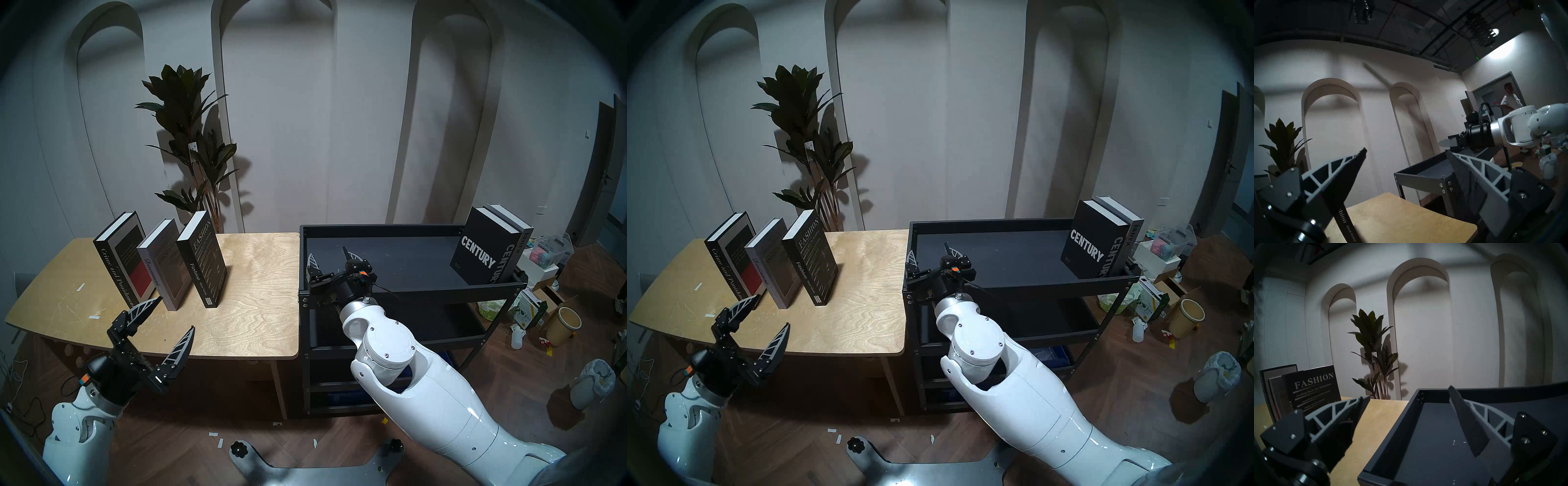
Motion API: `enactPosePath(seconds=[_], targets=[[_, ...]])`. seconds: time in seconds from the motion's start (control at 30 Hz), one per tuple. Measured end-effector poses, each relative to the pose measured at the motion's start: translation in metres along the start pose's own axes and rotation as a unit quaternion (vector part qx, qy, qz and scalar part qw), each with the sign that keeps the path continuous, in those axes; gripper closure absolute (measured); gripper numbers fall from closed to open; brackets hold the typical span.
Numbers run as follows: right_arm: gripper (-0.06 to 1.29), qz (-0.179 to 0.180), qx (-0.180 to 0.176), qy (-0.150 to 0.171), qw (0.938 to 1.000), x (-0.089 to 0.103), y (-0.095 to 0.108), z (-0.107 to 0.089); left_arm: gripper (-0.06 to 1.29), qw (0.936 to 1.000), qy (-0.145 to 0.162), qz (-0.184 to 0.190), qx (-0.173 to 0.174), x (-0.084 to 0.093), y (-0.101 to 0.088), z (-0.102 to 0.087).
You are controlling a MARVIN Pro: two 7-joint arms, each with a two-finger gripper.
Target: Move the books from the display table onto the shelf, standing them upright with spines facing out and tallest at one end
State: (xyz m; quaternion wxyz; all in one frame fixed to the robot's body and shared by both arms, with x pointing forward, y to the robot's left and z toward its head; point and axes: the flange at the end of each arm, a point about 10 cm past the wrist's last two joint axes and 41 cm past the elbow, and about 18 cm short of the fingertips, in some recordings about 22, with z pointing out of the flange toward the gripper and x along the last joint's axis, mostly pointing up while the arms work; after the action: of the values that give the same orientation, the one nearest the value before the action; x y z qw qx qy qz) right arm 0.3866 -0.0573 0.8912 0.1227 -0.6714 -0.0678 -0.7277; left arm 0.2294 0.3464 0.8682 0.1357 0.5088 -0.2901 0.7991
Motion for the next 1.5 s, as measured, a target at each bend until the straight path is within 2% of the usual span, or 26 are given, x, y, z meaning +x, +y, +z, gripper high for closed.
enactPosePath(seconds=[0.2,0.47,0.63,0.73,0.8,0.87,0.9,0.97,1.03,1.1,1.2,1.5], targets=[[0.01,-0.01,-0.019,0.019,0.9996,0.004,-0.005,0.006,-0.02,0.9995,-0.025,0.019,-0.006,-0.005,-0.004,0.023],[0.01,-0.018,-0.05,0.047,0.9975,0.01,-0.008,0.008,-0.02,0.9966,-0.07,0.044,0.006,-0.014,-0.007,0.053],[0.01,-0.02,-0.059,0.053,0.9966,0.01,-0.009,0.008,-0.02,0.9951,-0.085,0.046,0.021,-0.018,-0.011,0.061],[0.01,-0.021,-0.063,0.055,0.9963,0.01,-0.009,0.008,-0.02,0.9941,-0.092,0.039,0.044,-0.019,-0.02,0.062],[0.01,-0.021,-0.064,0.057,0.9961,0.011,-0.009,0.008,-0.02,0.9915,-0.104,0.029,0.073,-0.022,-0.032,0.06],[0.01,-0.022,-0.066,0.058,0.9959,0.011,-0.009,0.008,-0.02,0.9855,-0.126,0.018,0.112,-0.028,-0.05,0.052],[0.01,-0.022,-0.067,0.058,0.9959,0.011,-0.009,0.008,-0.02,0.9843,-0.129,0.016,0.119,-0.029,-0.052,0.05],[0.01,-0.022,-0.068,0.059,0.9957,0.011,-0.009,0.008,-0.02,0.975,-0.151,0.004,0.163,-0.034,-0.072,0.042],[0.01,-0.022,-0.069,0.059,0.9956,0.011,-0.009,0.008,-0.02,0.9719,-0.157,0.0,0.175,-0.035,-0.077,0.04],[0.01,-0.022,-0.07,0.06,0.9955,0.011,-0.01,0.008,-0.02,0.9652,-0.169,-0.011,0.199,-0.037,-0.087,0.038],[0.01,-0.022,-0.071,0.062,0.9953,0.011,-0.01,0.009,-0.02,0.9607,-0.174,-0.019,0.216,-0.036,-0.094,0.041],[0.01,-0.021,-0.073,0.065,0.995,0.011,-0.01,0.009,-0.02,0.9575,-0.17,-0.03,0.231,-0.038,-0.102,0.054]])
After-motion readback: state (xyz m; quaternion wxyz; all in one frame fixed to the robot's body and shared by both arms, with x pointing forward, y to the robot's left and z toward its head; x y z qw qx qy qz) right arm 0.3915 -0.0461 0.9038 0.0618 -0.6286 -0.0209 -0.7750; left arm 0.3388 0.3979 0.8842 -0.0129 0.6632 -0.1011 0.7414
